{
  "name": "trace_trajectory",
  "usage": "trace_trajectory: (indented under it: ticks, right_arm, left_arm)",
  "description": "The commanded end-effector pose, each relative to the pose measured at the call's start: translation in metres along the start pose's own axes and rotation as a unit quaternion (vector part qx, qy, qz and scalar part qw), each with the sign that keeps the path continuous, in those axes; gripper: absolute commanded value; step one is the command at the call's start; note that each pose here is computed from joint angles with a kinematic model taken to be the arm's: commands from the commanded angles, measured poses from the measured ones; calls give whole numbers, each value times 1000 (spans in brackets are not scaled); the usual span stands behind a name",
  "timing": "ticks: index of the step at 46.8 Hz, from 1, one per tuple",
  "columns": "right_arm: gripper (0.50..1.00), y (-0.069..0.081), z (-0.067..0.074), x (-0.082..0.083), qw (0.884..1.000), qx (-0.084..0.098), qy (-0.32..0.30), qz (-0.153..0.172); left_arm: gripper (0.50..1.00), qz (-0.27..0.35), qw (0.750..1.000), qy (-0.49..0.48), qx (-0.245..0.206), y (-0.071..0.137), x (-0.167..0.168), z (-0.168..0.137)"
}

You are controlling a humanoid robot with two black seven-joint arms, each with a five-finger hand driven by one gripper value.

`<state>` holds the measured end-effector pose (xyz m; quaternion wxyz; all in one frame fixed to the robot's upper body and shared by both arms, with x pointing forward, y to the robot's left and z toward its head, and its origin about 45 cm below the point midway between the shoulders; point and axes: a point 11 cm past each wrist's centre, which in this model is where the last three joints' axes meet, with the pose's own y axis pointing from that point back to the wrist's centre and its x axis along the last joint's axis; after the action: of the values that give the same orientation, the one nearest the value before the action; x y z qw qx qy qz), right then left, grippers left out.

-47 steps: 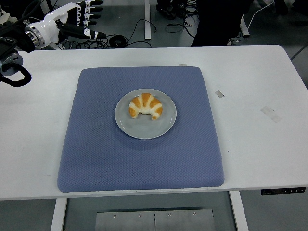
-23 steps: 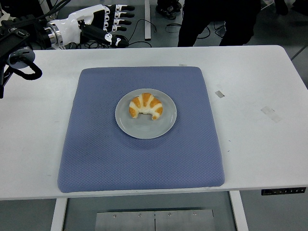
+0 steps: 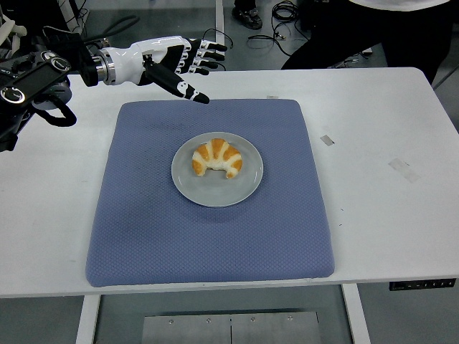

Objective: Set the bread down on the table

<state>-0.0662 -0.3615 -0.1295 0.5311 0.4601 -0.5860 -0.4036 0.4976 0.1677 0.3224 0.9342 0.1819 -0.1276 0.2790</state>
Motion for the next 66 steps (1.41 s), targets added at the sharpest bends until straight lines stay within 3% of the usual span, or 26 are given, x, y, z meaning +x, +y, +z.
trace_trajectory:
  ticks: [1, 10, 30, 52, 66]
  right_arm:
    - [1000, 0, 0, 0, 1000, 0, -1, 0]
    - [1000, 0, 0, 0, 1000, 0, 0, 0]
    - [1000, 0, 1, 0, 1000, -1, -1, 0]
    - [1000, 0, 1, 0, 1000, -1, -1, 0]
    - [1000, 0, 1, 0, 1000, -1, 0, 0]
  left_arm:
    - [974, -9, 1000, -6, 0, -4, -6, 1]
    - [974, -29, 999, -24, 14, -16, -21, -5]
    - [971, -54, 996, -38, 54, -17, -43, -41]
    - [971, -72, 991, -82, 84, -28, -61, -54]
    - [969, -82, 989, -90, 80, -42, -78, -53]
